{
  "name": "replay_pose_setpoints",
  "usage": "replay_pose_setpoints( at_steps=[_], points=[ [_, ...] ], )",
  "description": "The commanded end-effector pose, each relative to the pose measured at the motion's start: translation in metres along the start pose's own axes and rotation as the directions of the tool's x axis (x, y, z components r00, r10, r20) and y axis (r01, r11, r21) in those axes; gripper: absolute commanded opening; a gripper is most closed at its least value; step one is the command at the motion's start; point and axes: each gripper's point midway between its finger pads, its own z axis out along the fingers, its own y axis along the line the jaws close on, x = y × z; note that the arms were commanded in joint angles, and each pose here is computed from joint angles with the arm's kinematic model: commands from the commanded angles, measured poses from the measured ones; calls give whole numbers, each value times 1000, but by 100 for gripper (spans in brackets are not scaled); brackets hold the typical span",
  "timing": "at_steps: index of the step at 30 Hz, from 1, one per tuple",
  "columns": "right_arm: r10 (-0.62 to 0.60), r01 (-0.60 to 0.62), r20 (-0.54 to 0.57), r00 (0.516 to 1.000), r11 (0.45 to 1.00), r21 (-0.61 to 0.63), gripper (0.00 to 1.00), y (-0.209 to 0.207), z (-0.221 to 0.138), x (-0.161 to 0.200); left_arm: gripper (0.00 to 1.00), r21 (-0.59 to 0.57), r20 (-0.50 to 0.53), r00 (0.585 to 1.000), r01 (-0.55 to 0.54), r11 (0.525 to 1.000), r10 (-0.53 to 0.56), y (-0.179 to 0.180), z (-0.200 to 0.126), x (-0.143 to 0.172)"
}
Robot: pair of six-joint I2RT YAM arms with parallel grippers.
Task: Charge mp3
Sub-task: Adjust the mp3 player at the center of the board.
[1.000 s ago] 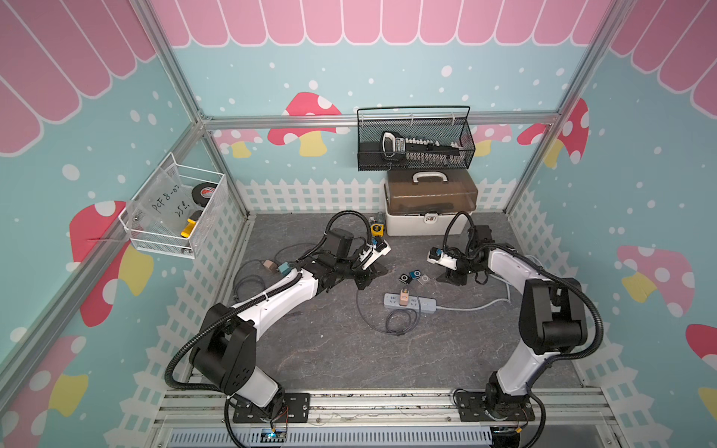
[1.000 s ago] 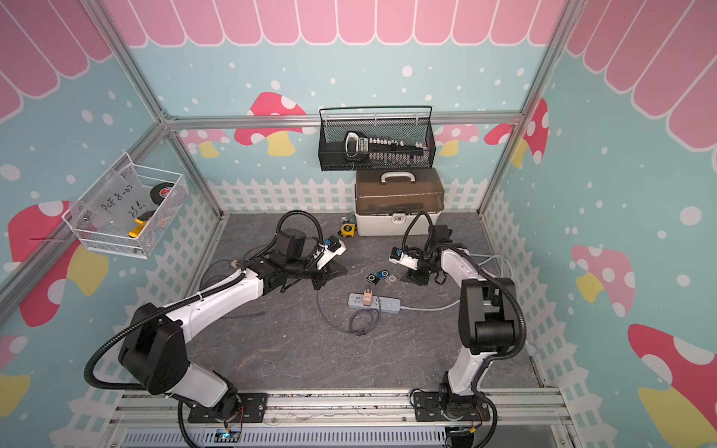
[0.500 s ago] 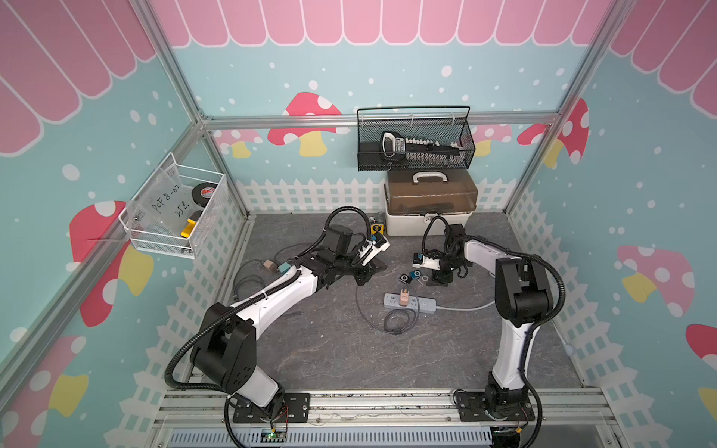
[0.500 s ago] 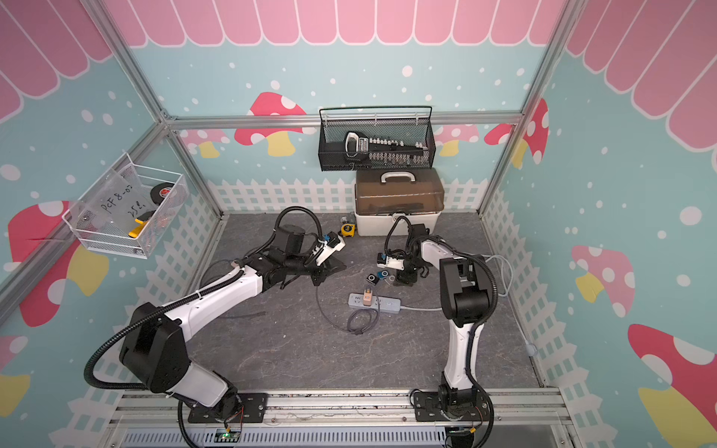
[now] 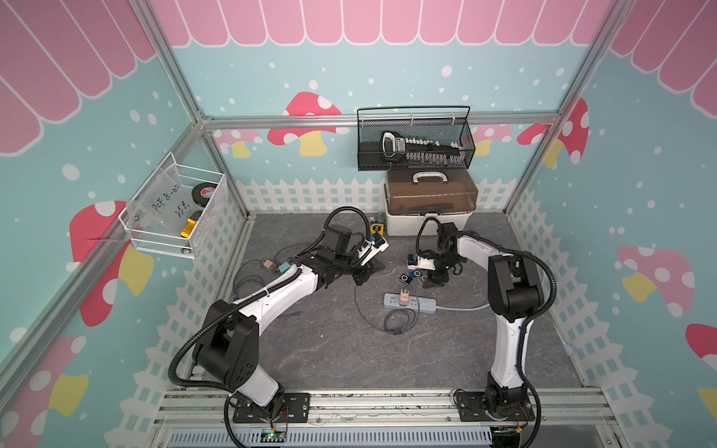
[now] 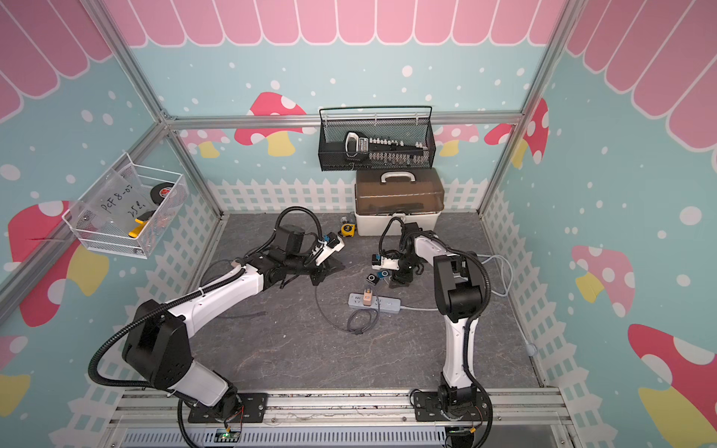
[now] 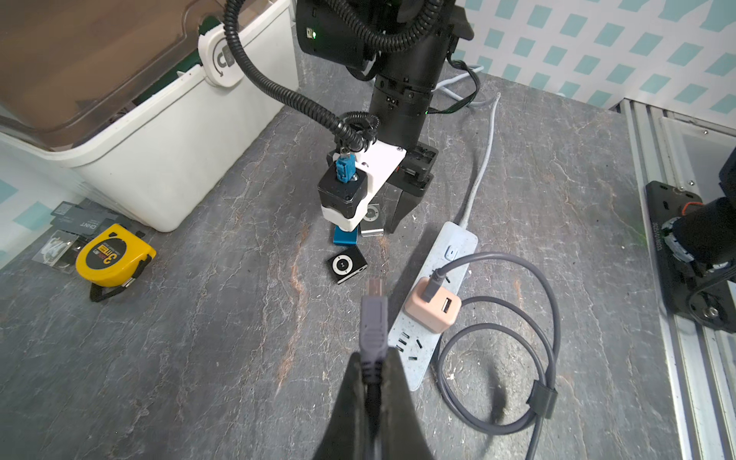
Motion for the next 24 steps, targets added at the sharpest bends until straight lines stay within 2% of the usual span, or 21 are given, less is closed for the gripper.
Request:
replay_pose_setpoints(
  at_steps=[1,11,19,24],
  points=[
    [21,-23,-23,1000,996,-84,67,16,7,2,0,14,20,999,-41,999,40,0,-4,-9],
    [177,-187,-88,980,973,-136,59,42,8,9,0,18,23,999,-40,999,40,-3,-10,-3],
    [339,-355,-117,934,920,-169,53,70,3,12,0,24,37,998,-47,999,46,-9,-14,-2],
    [456,-470,-120,882,873,-131,50,74,2,12,0,31,51,998,-45,998,43,-12,-16,-3]
  ],
)
